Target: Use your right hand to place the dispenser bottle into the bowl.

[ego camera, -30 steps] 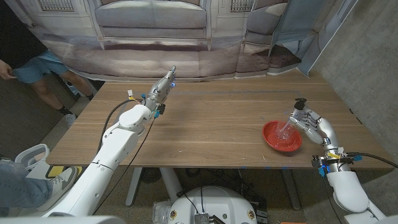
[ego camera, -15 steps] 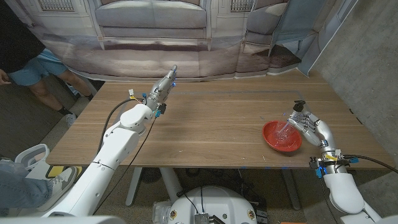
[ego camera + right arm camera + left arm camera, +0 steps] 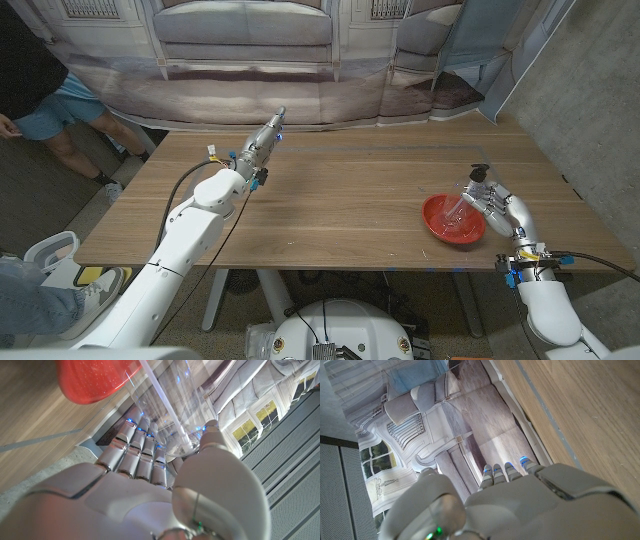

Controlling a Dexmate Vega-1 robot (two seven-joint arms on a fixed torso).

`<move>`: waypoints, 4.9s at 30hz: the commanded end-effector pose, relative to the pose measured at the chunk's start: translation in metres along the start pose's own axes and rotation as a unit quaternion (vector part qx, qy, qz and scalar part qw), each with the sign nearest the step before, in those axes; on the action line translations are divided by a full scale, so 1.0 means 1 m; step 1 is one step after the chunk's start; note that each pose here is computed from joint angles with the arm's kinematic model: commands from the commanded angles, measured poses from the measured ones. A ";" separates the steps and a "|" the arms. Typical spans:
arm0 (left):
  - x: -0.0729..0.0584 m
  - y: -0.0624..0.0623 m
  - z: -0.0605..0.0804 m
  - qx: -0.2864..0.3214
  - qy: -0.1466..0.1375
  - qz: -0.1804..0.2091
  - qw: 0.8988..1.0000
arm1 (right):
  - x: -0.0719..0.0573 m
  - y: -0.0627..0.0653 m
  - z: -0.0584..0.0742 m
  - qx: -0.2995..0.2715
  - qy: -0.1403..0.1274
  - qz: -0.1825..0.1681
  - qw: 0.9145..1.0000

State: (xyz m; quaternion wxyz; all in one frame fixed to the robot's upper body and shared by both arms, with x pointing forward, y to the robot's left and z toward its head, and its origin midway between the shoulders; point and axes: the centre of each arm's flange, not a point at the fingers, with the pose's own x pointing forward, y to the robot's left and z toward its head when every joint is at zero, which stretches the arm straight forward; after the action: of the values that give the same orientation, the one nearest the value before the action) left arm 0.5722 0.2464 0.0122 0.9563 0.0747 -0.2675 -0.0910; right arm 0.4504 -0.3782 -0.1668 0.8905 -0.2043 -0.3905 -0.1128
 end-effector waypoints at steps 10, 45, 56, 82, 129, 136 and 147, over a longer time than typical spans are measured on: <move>-0.007 0.002 -0.001 -0.004 -0.002 -0.001 1.000 | -0.008 0.009 -0.006 0.001 0.003 -0.007 1.000; -0.005 -0.010 0.000 -0.004 0.001 -0.011 1.000 | -0.010 0.009 -0.017 -0.015 -0.001 -0.002 1.000; -0.005 -0.012 -0.007 -0.010 0.002 -0.010 1.000 | -0.010 0.007 -0.017 -0.024 0.004 0.001 1.000; 0.000 -0.011 -0.007 -0.026 -0.007 -0.019 0.999 | -0.017 0.006 -0.016 -0.036 0.034 0.024 0.998; 0.003 -0.005 -0.010 -0.028 -0.004 -0.022 0.999 | -0.011 0.011 -0.012 -0.063 0.070 0.041 0.995; 0.004 -0.005 -0.013 -0.030 -0.004 -0.023 0.999 | -0.012 0.009 -0.010 -0.063 0.068 0.038 0.995; 0.002 -0.006 -0.015 -0.033 -0.005 -0.021 0.999 | -0.012 0.007 -0.005 -0.065 0.059 0.034 0.996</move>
State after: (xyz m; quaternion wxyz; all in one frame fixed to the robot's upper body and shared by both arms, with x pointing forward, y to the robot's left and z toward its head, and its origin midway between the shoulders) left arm 0.5807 0.2422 0.0022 0.9549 0.0509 -0.2671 -0.1195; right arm 0.4524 -0.3743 -0.1843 0.9036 -0.2670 -0.3135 -0.1179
